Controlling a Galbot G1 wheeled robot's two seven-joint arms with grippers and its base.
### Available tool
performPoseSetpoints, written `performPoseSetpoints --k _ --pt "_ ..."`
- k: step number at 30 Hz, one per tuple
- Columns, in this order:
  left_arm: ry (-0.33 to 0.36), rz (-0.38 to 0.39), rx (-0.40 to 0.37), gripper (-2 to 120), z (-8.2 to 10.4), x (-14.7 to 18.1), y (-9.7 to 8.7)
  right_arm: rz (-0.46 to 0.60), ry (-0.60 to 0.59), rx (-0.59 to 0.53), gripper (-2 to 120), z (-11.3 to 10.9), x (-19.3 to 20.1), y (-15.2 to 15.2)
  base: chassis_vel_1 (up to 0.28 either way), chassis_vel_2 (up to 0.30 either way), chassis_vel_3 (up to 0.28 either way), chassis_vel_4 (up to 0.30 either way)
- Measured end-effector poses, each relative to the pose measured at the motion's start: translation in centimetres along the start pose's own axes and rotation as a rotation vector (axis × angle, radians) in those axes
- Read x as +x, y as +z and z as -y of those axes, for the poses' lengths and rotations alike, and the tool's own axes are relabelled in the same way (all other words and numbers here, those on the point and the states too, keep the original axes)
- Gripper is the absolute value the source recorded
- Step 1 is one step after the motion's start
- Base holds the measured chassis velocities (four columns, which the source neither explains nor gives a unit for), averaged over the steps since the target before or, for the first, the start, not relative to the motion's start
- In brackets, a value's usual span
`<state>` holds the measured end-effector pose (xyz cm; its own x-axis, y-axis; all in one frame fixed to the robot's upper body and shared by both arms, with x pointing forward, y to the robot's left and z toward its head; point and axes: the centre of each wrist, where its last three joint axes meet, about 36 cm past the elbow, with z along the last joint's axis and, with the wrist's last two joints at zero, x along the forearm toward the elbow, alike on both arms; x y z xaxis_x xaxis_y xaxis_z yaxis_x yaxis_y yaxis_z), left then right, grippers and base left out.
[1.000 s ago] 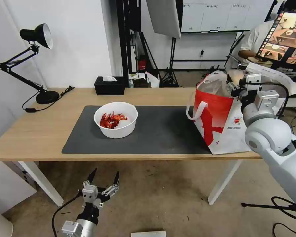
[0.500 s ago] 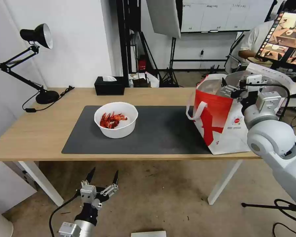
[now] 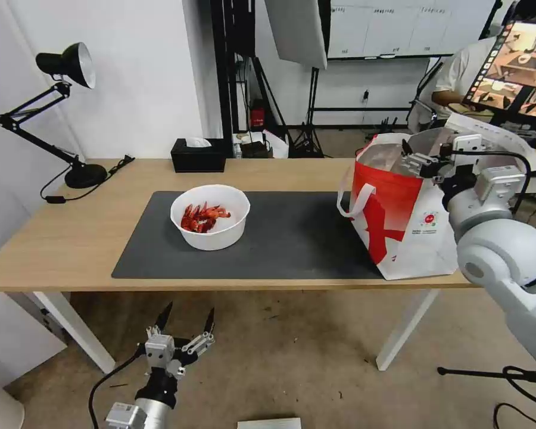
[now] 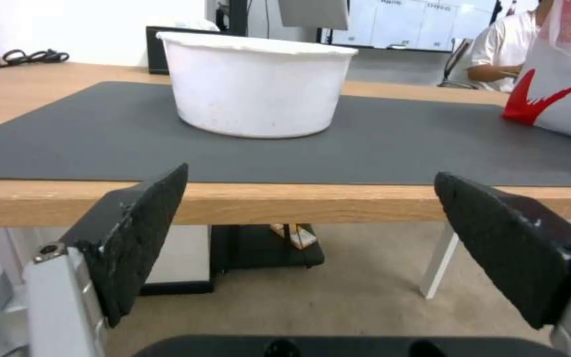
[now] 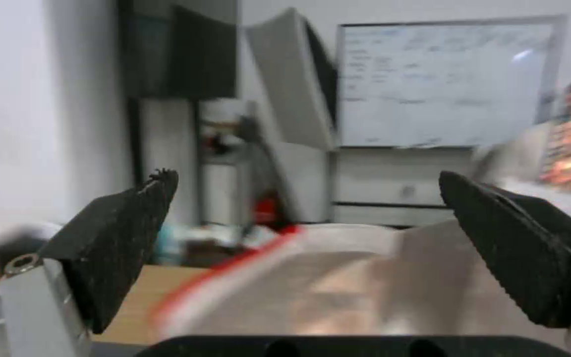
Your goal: Pick up the trash from the table and place it into the takeout bag.
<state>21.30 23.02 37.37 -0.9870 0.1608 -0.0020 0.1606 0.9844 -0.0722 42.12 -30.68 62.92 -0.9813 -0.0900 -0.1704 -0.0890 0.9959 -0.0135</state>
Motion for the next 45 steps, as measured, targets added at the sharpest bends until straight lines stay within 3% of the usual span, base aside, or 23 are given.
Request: performPoseSetpoints --k 1,4,8,12,19,36,45 --pt "0.0 0.0 0.0 100 0.0 0.0 0.0 0.0 0.0 0.0 100 0.0 0.0 0.0 0.0 0.0 0.0 0.0" --pt "0.0 0.007 0.0 100 0.0 -0.2 -0.1 0.019 -0.112 -0.161 100 -0.4 2.6 -0.4 0.0 0.0 0.0 0.0" --pt "0.0 0.015 0.005 100 0.1 -0.3 -0.3 0.037 -0.195 -0.236 100 -0.6 4.5 0.5 0.0 0.0 0.0 0.0" --pt "0.0 0.018 0.004 100 -0.1 -0.2 -0.6 0.023 -0.279 -0.294 100 -1.0 6.8 2.3 0.0 0.0 0.0 0.0" --pt "-0.005 0.029 0.0 100 -0.9 -0.1 -0.8 0.0 -0.322 -0.329 100 -2.1 10.3 5.1 0.0 0.0 0.0 0.0" --pt "-0.003 0.022 0.003 100 -0.8 0.1 0.3 -0.053 -0.236 -0.14 100 -2.2 19.1 16.8 0.0 0.0 0.0 0.0" --pt "0.016 0.007 0.015 100 -0.6 0.5 0.6 -0.087 -0.186 -0.111 100 -3.1 21.2 20.3 0.0 0.0 0.0 0.0"
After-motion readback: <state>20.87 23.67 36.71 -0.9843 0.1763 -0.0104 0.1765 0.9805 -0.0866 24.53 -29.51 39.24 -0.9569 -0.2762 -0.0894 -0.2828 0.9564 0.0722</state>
